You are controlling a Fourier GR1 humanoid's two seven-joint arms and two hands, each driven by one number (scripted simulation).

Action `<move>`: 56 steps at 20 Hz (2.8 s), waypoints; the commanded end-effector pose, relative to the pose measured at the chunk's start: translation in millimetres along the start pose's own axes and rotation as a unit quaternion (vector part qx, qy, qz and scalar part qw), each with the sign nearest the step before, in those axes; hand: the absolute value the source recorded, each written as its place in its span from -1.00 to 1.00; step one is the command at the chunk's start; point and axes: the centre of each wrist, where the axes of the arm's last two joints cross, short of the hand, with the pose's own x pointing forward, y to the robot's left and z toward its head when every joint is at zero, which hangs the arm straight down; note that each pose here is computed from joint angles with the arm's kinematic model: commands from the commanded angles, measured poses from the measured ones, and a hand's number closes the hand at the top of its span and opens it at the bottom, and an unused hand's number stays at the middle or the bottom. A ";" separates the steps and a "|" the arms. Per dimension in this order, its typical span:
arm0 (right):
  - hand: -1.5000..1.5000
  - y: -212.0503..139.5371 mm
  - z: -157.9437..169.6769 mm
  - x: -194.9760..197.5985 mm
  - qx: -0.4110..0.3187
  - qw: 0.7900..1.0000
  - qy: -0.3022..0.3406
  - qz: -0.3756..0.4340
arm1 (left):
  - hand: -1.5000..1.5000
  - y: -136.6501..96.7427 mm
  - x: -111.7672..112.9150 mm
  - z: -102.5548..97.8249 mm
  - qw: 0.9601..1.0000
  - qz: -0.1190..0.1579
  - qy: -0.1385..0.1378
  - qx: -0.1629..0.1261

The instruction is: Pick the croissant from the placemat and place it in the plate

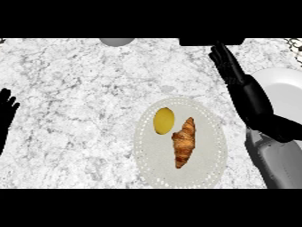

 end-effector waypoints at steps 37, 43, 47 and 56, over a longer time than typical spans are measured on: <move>-1.00 -3.7 110.7 -19.1 0.101 0.918 0.270 0.273 | 0.00 -80.5 -3.2 3.6 0.995 -0.020 0.013 -0.099; -1.00 20.5 98.0 -26.8 0.119 0.889 0.307 0.319 | 0.00 -78.7 1.4 0.8 0.993 -0.013 0.018 -0.113; -1.00 25.8 83.1 -28.8 0.154 0.868 0.330 0.337 | 0.00 -78.6 8.8 -0.4 0.995 -0.008 0.011 -0.102; -1.00 68.9 61.6 -55.2 0.184 0.854 0.351 0.337 | 0.00 -92.8 39.5 1.2 0.994 -0.010 0.017 -0.106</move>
